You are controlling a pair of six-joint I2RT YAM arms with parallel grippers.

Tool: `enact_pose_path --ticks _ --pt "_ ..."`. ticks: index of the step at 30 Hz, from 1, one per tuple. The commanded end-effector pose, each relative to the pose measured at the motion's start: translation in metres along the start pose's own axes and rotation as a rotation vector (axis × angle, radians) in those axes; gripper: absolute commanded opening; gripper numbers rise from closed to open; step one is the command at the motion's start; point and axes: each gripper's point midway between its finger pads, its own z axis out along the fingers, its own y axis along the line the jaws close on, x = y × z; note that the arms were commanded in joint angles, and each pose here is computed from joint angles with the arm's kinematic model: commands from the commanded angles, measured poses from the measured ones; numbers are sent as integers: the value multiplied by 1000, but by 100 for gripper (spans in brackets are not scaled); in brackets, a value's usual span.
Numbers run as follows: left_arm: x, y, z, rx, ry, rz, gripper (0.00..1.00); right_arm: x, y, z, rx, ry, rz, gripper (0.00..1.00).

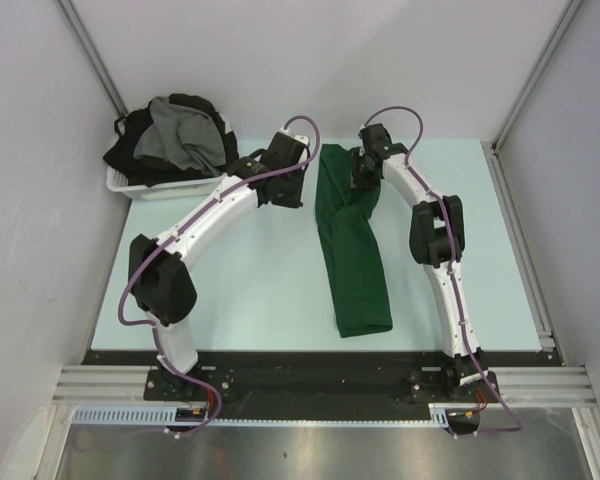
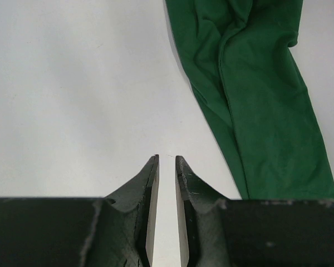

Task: Fold and stack the t-shirts
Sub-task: Rotate the tshirt 90 degrees

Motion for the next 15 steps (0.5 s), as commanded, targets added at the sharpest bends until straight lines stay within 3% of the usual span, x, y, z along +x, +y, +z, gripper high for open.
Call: enact_pose_path --ticks 1,4,15 --pt "-8 1 -4 10 -19 7 23 1 9 4 -38 0 2 16" --pt "-7 0 -4 10 -17 8 23 -2 11 4 -44 -7 6 0" --pt "-4 2 -7 6 -18 8 23 -45 55 -23 -159 -132 -11 0"
